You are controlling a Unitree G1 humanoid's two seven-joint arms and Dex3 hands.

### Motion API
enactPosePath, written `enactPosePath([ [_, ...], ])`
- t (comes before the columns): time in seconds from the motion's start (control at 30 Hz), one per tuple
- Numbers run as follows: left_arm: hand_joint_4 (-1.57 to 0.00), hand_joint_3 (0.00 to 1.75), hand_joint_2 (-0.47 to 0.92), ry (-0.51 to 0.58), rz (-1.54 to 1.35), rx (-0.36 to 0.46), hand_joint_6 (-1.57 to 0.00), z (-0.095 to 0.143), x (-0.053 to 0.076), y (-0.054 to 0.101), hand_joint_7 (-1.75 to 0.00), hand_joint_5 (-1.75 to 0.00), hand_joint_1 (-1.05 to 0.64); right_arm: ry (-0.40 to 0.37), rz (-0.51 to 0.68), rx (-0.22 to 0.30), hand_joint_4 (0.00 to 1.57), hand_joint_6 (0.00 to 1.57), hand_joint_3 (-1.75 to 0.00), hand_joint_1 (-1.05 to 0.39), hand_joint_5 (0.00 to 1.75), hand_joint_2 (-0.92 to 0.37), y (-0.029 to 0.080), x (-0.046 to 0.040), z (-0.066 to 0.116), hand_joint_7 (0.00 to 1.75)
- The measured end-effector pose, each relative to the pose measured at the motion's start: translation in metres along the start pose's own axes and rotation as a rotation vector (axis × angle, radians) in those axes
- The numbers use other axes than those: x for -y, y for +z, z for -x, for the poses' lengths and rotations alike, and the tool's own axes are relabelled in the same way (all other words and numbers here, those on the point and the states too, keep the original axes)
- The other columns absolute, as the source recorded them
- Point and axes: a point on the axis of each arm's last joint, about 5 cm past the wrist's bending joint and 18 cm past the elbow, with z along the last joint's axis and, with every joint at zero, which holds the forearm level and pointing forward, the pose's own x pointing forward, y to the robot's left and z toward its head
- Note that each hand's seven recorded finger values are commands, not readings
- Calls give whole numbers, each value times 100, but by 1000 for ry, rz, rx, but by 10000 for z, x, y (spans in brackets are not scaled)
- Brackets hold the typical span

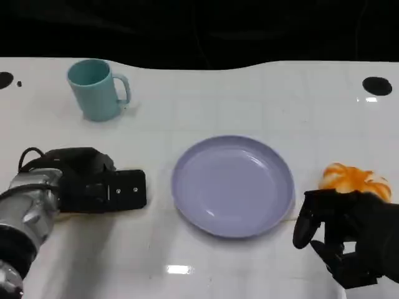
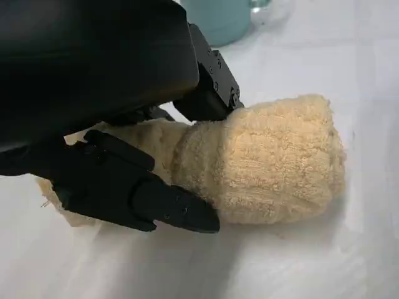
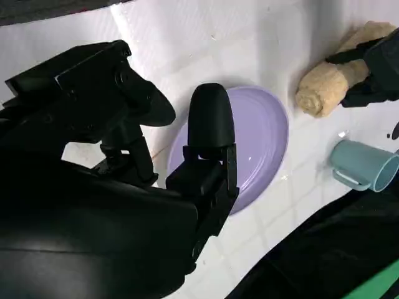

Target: Grasp the towel on the left side of the plate with the left hand and place it into the plate.

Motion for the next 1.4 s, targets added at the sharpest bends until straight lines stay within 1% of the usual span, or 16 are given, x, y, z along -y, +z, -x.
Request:
enactPosePath([
  [0.03,-89,56,77,41,38,4,-94,2,26,-14,-87,-161,-18,0,0,-1,75,71,-109,1,175,-56,2,-1,1,143],
  [0.1,-91,80,66,115,94,6,-79,9,85,-35,-142,-172,-18,0,-1,-1,75,71,-109,1,175,-56,7,-1,3,143],
  [0.13,-90,86,64,145,112,3,-75,13,115,-43,-155,-173,-17,0,0,-1,75,71,-109,1,175,-56,8,-1,4,143],
  [0.2,-87,89,63,181,148,-7,-67,16,166,-46,-169,-174,-17,0,0,0,75,71,-108,1,175,-56,10,0,5,143],
  [0.3,-86,88,63,205,162,-10,-63,20,197,-43,-172,-175,-17,0,2,-1,74,71,-108,1,175,-56,10,1,6,142],
  [0.47,-89,89,61,247,218,12,-69,15,142,14,-162,-175,-17,0,3,-1,74,71,-108,2,175,-56,10,2,7,143],
  [0.63,-90,108,51,284,305,49,-71,24,99,103,-163,-175,-17,2,0,-9,74,71,-108,2,175,-57,9,0,4,143],
  [0.77,-91,117,46,296,358,87,-74,45,90,157,-165,-175,-17,5,1,-10,75,70,-108,1,175,-57,14,-8,2,143],
  [0.93,-92,118,45,338,352,167,-71,74,-2,275,-172,-175,-17,10,6,-8,74,71,-107,1,175,-56,20,-20,1,143],
  [1.07,-91,112,48,360,302,279,-65,113,-65,416,-174,-175,-21,9,9,-8,74,71,-107,0,175,-57,22,-20,2,142],
  [1.1,-90,100,52,360,287,303,-68,122,-81,455,-160,-175,-21,9,9,-8,74,71,-107,0,175,-57,22,-21,2,142],
  [1.13,-90,91,56,360,276,328,-71,133,-101,495,-153,-175,-21,10,8,-8,74,71,-107,0,175,-57,24,-21,2,142],
  [1.17,-90,91,56,361,264,346,-68,143,-119,527,-160,-175,-19,10,8,-10,74,71,-107,0,175,-57,26,-22,3,142],
  [1.23,-90,99,52,364,237,375,-66,159,-142,583,-170,-175,-18,10,6,-14,74,71,-106,0,175,-57,31,-24,7,142],
  [1.33,-89,106,48,367,211,414,-67,174,-149,671,-174,-175,-16,10,7,-10,74,71,-106,0,175,-57,46,-27,13,142],
  [1.4,-87,99,50,369,194,437,-64,182,-145,733,-174,-175,-16,11,5,-12,74,71,-105,0,175,-57,52,-29,17,143],
])
